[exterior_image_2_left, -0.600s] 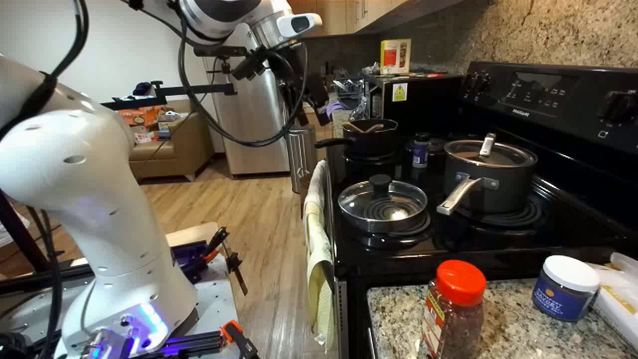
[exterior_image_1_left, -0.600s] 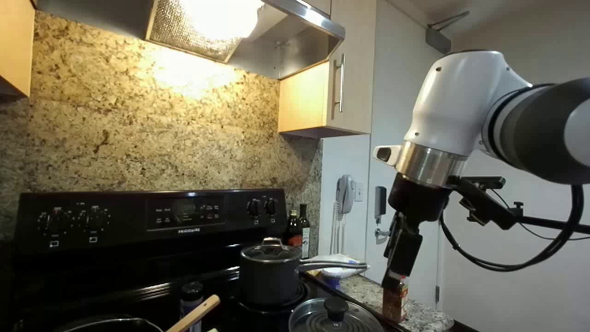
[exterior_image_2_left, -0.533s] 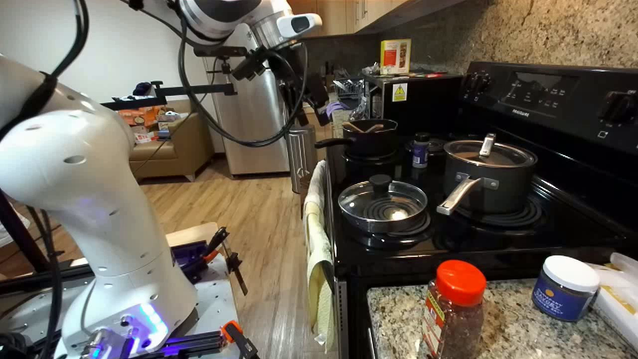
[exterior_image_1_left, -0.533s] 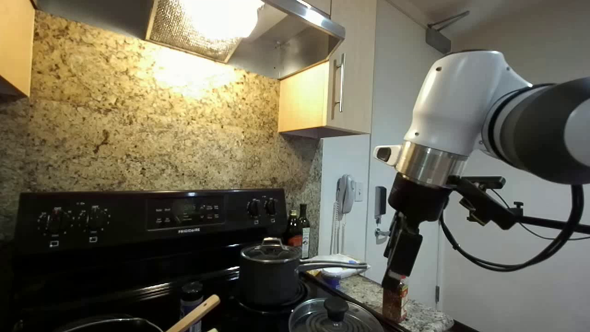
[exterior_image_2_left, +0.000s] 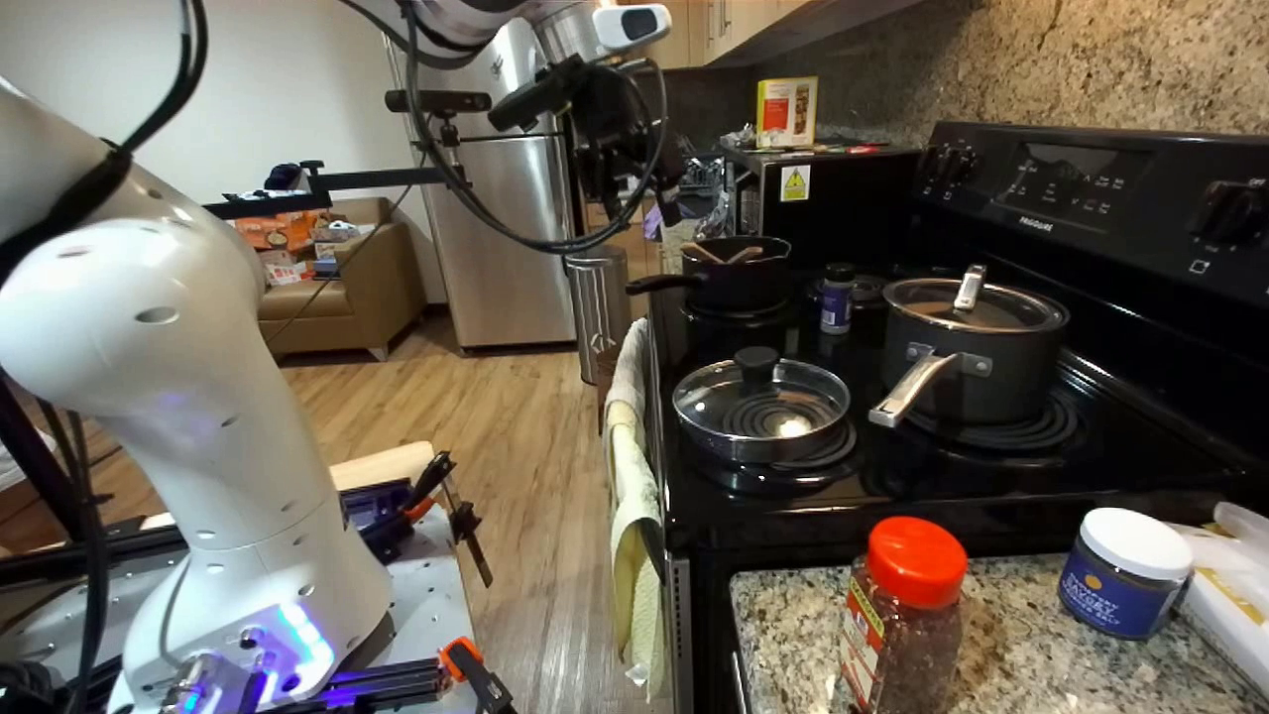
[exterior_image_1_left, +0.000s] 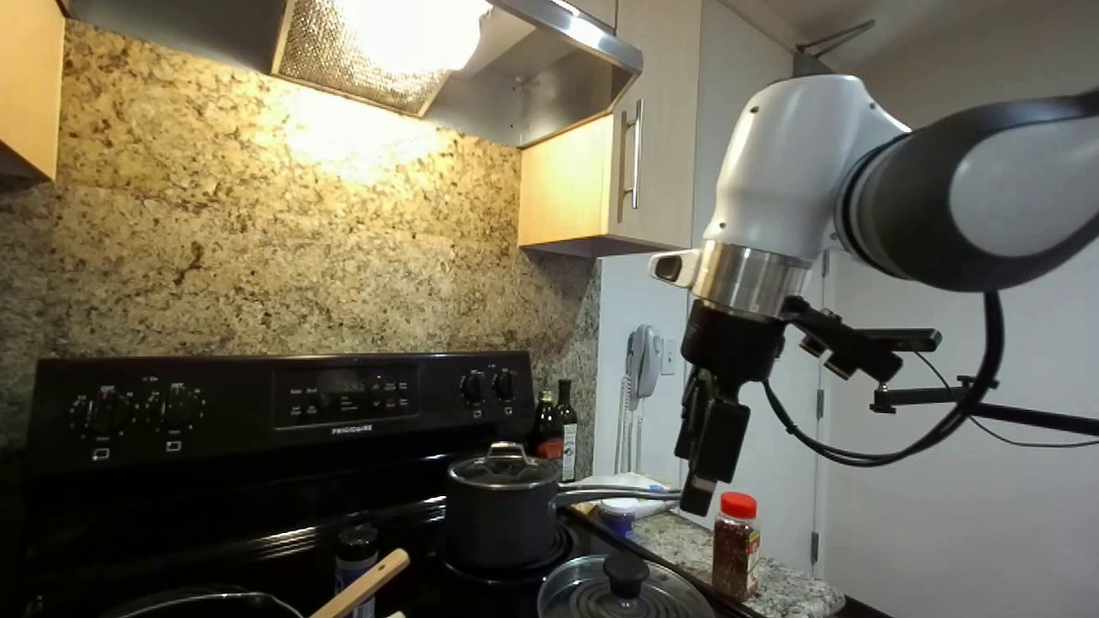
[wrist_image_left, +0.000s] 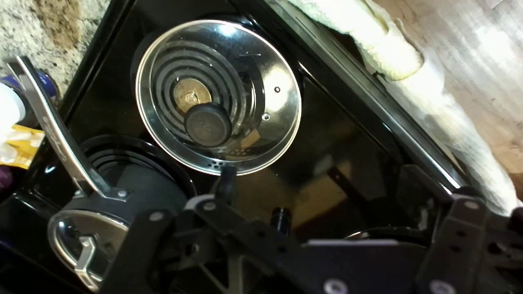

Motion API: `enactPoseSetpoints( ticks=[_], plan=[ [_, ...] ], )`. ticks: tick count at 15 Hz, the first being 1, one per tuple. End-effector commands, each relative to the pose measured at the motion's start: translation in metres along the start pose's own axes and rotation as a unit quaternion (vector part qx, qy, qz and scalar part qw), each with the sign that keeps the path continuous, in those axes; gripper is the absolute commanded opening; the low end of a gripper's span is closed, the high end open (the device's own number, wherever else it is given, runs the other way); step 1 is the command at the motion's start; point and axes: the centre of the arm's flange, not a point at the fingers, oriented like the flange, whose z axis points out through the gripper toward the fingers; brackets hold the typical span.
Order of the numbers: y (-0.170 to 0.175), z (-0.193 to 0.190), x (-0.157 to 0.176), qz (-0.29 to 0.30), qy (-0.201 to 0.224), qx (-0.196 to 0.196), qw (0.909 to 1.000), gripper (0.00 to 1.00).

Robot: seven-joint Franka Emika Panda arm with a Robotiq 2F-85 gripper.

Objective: Remove one wooden spoon from the pot

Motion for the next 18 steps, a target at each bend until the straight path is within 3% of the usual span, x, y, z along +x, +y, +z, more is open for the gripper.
enactPoseSetpoints(
  ticks=[1, 5, 9, 18],
  plan=[
    [0.001, 0.008, 0.069, -0.077, -0.051, 0.025, 0.9954, 1.00],
    [-0.021, 0.029, 0.126, -0.149, -0.100, 0.053, 0.9823, 1.00],
    [-0.050, 0.047, 0.167, -0.177, -0.115, 0.067, 0.9752, 1.00],
    [-0.123, 0.068, 0.207, -0.247, -0.148, 0.065, 0.9556, 1.00]
  ],
)
